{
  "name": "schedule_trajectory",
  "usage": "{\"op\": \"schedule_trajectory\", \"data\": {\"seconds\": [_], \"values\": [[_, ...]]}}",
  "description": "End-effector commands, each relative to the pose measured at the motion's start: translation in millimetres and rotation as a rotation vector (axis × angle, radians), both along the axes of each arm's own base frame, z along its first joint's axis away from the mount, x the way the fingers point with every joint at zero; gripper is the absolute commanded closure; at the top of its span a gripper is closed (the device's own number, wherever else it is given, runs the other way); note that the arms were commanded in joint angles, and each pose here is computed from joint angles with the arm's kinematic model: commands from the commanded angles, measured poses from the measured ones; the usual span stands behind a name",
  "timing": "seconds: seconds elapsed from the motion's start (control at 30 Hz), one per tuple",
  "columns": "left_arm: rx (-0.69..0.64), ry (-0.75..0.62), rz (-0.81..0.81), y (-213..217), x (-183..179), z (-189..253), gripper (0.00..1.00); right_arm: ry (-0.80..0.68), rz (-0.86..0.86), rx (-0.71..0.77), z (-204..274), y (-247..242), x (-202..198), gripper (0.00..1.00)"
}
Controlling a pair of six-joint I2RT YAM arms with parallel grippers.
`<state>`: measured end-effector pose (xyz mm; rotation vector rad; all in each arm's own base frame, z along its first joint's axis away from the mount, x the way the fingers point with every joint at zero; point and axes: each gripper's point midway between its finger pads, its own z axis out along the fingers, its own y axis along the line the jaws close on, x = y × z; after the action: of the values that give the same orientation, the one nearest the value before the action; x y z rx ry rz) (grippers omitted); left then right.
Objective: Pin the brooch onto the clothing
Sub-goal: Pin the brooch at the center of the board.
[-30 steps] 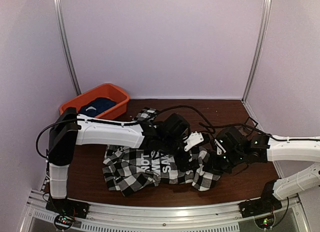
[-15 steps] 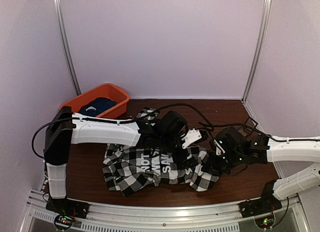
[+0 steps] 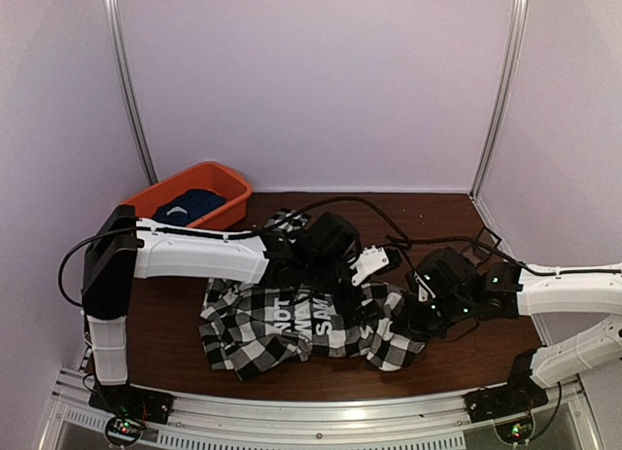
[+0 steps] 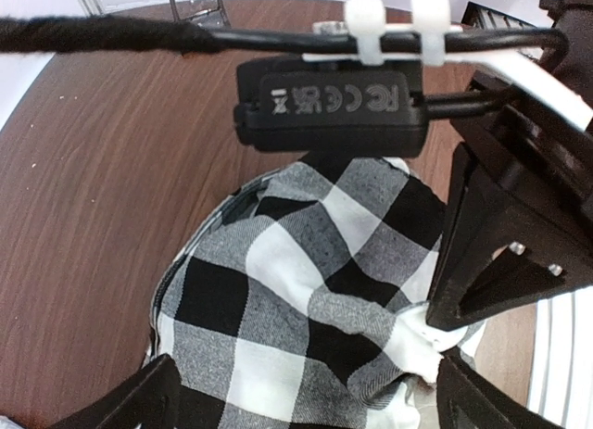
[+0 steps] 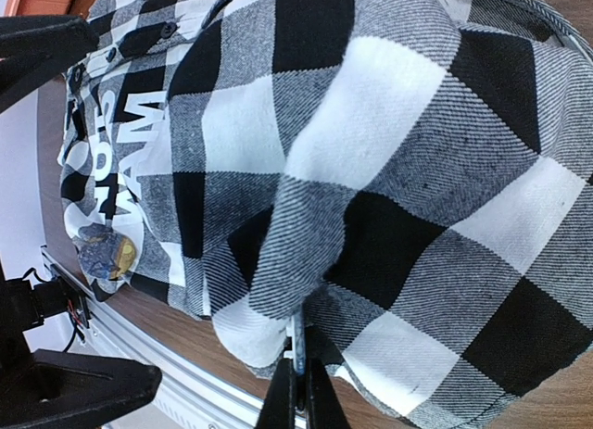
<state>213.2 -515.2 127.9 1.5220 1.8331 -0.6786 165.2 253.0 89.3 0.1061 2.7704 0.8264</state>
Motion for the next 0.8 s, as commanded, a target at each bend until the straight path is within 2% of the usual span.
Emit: {"op": "schedule_trajectory", "data": {"seconds": [0.0, 0.23, 0.47, 0.77], "values": [[-0.115, -0.039, -0.046, -8.9, -0.2, 33.4, 0.02, -0.052, 0.011, -0.015, 8.4, -1.9, 2.8, 1.00], [-0.139, -0.050, -0.058, -10.0, -1.5, 32.7, 0.02, -0.076, 0.031, -0.014, 6.7, -2.8, 1.3, 1.00], [-0.176, -0.019, -0.101, -5.6, -16.8, 26.9, 0.02, -0.065, 0.039, -0.018, -2.2, -8.6, -6.0, 1.00], [-0.169, -0.035, -0.199, -7.3, -36.7, 30.3, 0.02, -0.088, 0.030, 0.004, 11.1, -14.4, -8.3, 1.00]]}}
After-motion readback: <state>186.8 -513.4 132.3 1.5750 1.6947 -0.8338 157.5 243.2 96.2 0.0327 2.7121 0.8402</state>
